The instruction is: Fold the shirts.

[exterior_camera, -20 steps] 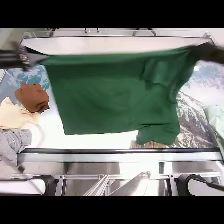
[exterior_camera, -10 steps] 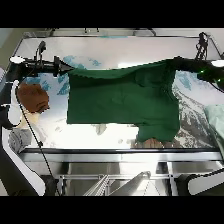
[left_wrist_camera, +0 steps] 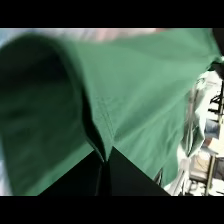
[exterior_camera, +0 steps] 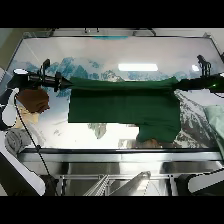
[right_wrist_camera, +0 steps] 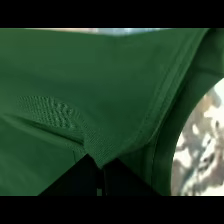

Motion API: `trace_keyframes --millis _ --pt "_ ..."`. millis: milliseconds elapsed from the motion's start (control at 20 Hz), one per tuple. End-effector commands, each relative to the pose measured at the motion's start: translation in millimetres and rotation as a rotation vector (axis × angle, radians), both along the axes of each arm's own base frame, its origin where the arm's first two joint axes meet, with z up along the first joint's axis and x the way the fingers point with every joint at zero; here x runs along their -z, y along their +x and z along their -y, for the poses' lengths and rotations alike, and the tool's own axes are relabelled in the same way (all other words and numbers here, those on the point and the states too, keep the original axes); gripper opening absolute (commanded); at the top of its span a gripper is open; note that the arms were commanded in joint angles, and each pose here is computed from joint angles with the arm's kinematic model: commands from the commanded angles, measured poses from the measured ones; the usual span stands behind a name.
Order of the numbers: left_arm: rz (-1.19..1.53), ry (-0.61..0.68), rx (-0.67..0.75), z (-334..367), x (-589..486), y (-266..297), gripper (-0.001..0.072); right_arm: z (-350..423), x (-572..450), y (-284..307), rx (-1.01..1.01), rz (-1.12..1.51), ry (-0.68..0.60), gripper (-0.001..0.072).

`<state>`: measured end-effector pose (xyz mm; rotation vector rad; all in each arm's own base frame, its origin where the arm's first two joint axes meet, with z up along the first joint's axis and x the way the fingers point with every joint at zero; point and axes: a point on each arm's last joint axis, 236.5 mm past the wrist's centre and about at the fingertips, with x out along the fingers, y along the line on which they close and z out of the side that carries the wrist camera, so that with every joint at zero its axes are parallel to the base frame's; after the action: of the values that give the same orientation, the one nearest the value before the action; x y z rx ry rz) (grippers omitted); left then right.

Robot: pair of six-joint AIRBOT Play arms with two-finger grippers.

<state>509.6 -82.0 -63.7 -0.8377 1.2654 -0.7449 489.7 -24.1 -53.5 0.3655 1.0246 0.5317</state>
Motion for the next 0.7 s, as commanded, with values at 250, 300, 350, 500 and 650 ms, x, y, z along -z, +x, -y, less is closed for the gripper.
trace_keyframes --millis 250,300,350,500,650 --pt "-0.092 0.005 0.054 2.7 20.1 -29.5 0.0088 -3.5 30.8 -32.1 -0.03 -0.114 0.025 0.0086" --pt "-0.108 -0.014 0.081 2.9 15.2 -37.0 0.0309 -2.1 29.1 -34.3 -0.027 -0.124 0.026 0.0252" --pt "-0.132 -0.035 0.103 0.6 8.0 -44.1 0.0344 2.7 24.4 -38.3 -0.021 -0.136 0.011 0.0281" --pt "-0.182 -0.078 0.138 -15.7 -21.0 -58.0 0.0344 35.4 0.5 -48.5 0.049 -0.147 -0.086 0.0416" --pt "-0.171 -0.001 0.115 -39.6 -35.4 -68.3 0.0343 51.3 -30.7 -66.0 0.085 -0.151 -0.083 0.0402"
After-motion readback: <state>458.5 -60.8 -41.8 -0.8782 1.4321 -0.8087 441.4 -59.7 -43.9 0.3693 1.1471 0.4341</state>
